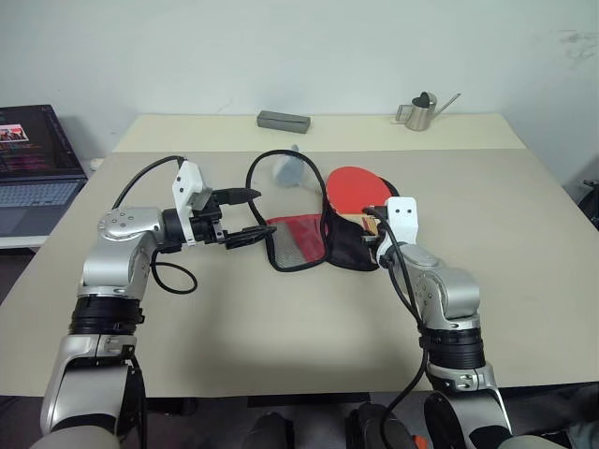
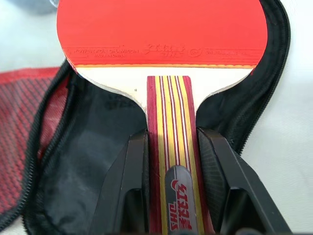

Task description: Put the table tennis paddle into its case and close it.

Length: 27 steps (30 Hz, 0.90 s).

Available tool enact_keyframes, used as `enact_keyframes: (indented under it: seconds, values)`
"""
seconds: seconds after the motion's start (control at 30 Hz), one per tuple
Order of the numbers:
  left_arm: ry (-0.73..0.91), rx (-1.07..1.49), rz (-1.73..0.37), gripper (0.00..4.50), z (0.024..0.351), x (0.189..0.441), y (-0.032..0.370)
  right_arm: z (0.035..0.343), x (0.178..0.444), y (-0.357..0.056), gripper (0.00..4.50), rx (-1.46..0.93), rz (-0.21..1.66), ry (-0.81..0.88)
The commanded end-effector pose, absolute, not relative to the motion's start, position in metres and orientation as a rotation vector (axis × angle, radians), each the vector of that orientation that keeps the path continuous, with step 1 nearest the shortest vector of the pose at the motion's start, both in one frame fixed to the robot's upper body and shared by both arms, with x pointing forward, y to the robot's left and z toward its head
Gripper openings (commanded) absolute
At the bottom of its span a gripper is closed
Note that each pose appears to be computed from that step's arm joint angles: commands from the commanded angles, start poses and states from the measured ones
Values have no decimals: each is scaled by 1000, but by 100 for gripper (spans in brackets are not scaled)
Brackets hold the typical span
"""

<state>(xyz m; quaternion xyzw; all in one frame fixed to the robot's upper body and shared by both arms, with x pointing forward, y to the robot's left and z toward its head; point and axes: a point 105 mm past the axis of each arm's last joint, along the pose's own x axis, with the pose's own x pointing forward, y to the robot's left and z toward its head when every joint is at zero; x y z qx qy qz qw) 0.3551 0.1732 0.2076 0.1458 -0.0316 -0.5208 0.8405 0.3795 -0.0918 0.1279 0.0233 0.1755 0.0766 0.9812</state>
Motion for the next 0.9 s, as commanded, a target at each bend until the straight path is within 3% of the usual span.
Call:
enact_keyframes:
  seconds: [0.03, 0.9]
  values:
    - [-120, 343, -1102, 450, 222, 355, 171, 147, 378, -90, 108, 31, 168, 260]
    - [-118, 336, -1102, 450, 221, 354, 170, 147, 385, -77, 108, 24, 199, 257]
